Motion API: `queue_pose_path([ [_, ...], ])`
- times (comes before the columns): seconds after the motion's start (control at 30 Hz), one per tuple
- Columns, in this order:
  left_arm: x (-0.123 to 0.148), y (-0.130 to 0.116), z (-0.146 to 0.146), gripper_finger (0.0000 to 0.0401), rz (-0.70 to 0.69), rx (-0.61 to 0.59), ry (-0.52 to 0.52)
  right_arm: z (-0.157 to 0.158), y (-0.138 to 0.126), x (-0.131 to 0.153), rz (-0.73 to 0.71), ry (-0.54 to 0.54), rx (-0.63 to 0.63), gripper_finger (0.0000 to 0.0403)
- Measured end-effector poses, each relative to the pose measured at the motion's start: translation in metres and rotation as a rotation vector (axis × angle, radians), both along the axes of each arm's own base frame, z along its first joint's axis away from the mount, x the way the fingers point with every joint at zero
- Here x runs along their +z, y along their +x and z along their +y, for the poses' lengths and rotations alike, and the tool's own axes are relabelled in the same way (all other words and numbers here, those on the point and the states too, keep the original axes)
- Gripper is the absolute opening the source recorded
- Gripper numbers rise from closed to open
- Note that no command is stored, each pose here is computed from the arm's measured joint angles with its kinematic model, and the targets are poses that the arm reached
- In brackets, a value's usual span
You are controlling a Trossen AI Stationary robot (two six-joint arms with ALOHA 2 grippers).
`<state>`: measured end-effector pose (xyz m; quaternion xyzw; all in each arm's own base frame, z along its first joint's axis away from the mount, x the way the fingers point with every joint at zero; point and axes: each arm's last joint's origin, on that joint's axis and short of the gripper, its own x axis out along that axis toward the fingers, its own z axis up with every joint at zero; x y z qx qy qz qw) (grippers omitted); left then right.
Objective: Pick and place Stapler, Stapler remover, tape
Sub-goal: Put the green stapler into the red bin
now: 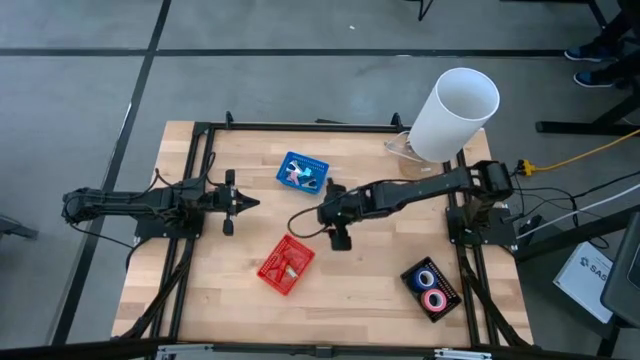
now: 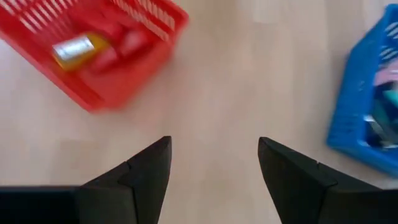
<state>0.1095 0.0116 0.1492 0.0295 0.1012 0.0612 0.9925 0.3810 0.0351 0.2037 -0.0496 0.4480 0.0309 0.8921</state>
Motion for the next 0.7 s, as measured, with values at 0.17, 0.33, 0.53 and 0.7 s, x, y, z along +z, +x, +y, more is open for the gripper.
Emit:
queue_pose_path([
  [0.17,0.000,0.000,0.000,0.0011,-0.001,0.000,0.000,-0.027,-0.016,-0.009,0.014,-0.120,0.095,0.0240],
  [0.33,0.000,0.000,0.000,0.0012,-0.001,0.001,0.000,-0.050,-0.032,-0.022,0.054,-0.315,0.310,0.0239],
  [0.53,0.000,0.000,0.000,0.0009,0.001,0.000,0.000,-0.074,-0.039,-0.032,0.115,-0.637,0.565,0.0239],
  [0.7,0.000,0.000,0.000,0.0013,-0.001,0.001,0.000,-0.082,-0.047,-0.041,0.101,-0.582,0.710,0.0239],
])
